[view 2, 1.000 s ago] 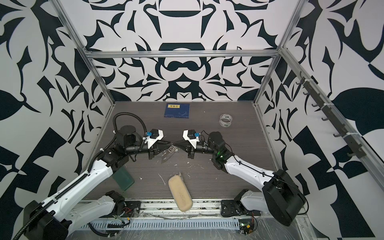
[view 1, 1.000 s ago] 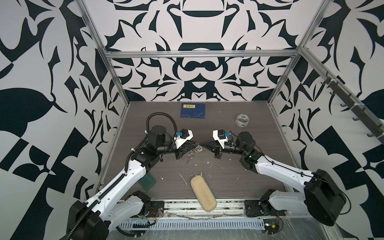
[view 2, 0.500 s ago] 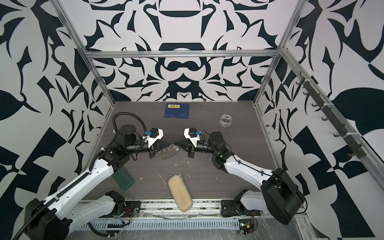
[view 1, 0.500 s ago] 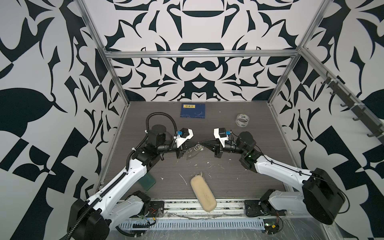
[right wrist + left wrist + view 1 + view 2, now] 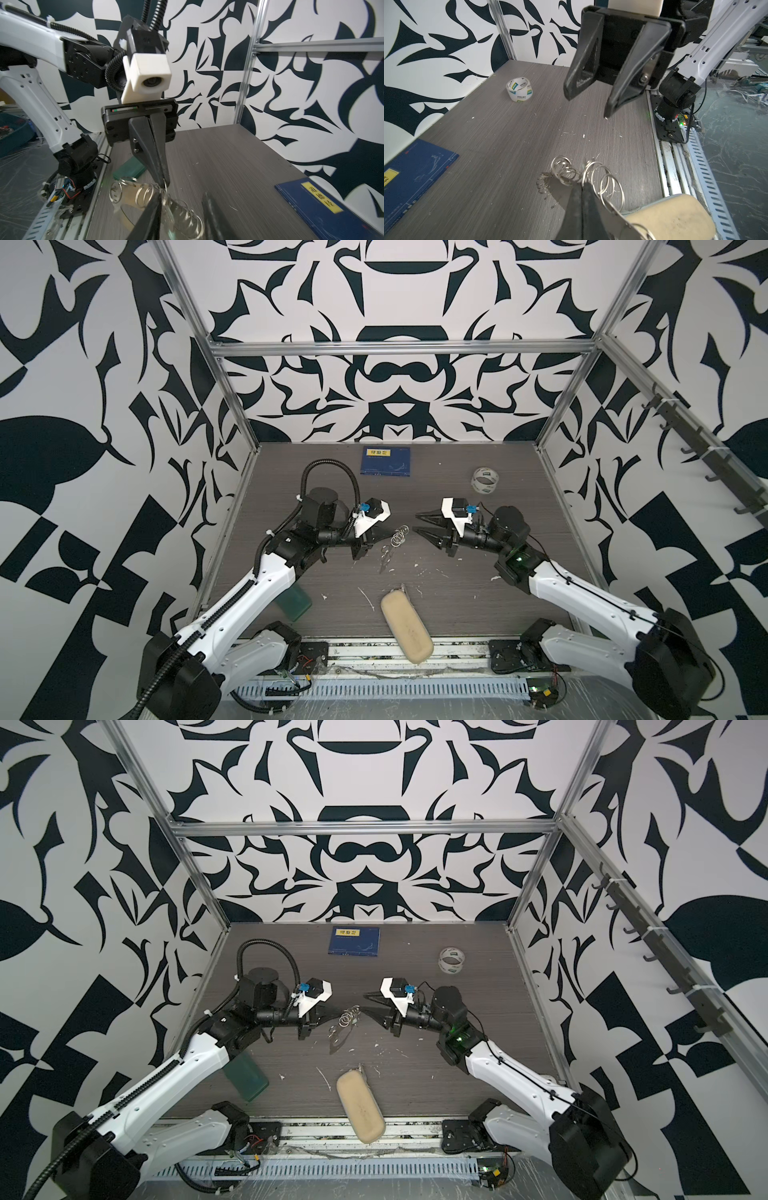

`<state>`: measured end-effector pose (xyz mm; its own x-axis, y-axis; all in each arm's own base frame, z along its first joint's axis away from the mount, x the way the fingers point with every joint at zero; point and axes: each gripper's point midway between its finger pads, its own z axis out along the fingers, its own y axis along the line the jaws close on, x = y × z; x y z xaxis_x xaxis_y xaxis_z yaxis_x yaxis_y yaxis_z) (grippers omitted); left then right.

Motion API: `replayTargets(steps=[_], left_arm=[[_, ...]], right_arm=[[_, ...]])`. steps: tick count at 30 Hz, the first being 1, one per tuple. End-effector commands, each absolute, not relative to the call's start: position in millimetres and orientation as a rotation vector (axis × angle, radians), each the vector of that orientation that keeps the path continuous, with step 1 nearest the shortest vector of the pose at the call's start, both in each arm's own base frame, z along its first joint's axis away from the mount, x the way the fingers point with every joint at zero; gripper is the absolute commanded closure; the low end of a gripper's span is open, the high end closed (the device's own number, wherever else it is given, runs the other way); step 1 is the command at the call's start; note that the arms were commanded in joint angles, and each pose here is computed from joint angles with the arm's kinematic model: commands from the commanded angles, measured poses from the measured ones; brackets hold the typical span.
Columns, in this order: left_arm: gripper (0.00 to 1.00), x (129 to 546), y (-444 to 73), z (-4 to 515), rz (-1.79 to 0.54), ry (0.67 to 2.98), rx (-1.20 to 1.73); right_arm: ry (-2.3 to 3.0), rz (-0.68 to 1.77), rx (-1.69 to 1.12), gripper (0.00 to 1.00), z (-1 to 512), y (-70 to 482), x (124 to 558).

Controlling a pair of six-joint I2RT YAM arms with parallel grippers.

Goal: Remove the keys from the keyring

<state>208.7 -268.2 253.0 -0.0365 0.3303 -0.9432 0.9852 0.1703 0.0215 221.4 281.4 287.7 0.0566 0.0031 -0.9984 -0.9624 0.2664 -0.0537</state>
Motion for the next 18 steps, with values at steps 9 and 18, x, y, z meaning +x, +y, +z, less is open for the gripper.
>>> replayTargets(steps=[9, 18], left_arm=[[1.00, 213, -272, 271, -0.907, 1.500, 1.323], [1.00, 213, -273, 273, -0.908, 1.494, 1.317]], right_arm=[[1.375, 1.078, -1.059, 0.55, 248, 289, 222], [1.371, 1.133, -1.101, 0.56, 240, 306, 215]])
